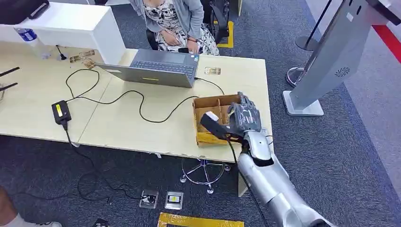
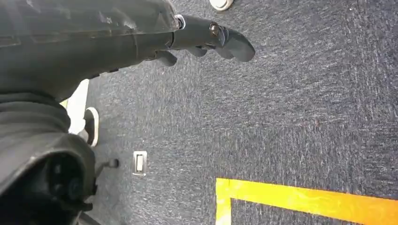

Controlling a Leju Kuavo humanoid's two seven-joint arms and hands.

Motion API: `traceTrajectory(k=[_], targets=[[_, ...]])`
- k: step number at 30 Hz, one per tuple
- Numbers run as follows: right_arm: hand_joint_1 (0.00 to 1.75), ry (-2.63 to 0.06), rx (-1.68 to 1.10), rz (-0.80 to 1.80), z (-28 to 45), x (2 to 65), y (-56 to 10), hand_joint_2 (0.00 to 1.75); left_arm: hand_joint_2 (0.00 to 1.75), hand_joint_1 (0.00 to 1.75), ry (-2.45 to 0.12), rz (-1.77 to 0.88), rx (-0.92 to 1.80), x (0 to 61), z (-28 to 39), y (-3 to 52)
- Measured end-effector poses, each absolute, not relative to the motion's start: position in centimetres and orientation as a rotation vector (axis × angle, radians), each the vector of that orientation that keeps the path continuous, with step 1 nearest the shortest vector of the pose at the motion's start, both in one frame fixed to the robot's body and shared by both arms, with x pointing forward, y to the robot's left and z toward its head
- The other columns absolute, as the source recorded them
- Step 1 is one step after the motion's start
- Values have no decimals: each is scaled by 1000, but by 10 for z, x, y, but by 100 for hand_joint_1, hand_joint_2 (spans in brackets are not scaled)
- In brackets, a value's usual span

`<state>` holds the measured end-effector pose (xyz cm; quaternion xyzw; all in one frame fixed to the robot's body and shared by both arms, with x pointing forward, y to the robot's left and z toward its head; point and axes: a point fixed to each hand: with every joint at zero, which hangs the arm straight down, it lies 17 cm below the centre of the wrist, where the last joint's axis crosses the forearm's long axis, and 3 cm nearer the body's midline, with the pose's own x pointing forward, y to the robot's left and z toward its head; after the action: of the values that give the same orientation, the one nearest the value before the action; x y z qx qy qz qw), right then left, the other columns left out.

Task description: Pass the card to the sensor for recognition and then transmit it.

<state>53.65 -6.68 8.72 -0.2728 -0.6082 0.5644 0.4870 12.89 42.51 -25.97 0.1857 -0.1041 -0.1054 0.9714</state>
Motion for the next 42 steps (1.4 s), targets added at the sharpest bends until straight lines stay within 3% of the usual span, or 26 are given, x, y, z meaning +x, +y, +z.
traceTrajectory(k=[5,16,42], targets=[[175,-1560,-698,1360,137,555,-60,175,0,0,-212,-213,372,130,-260,423],[175,-1685,-687,1326,171,557,-43,175,0,0,-209,-188,387,129,-259,426],[175,-1668,-697,1314,178,575,-53,175,0,0,-203,-176,389,127,-260,427]])
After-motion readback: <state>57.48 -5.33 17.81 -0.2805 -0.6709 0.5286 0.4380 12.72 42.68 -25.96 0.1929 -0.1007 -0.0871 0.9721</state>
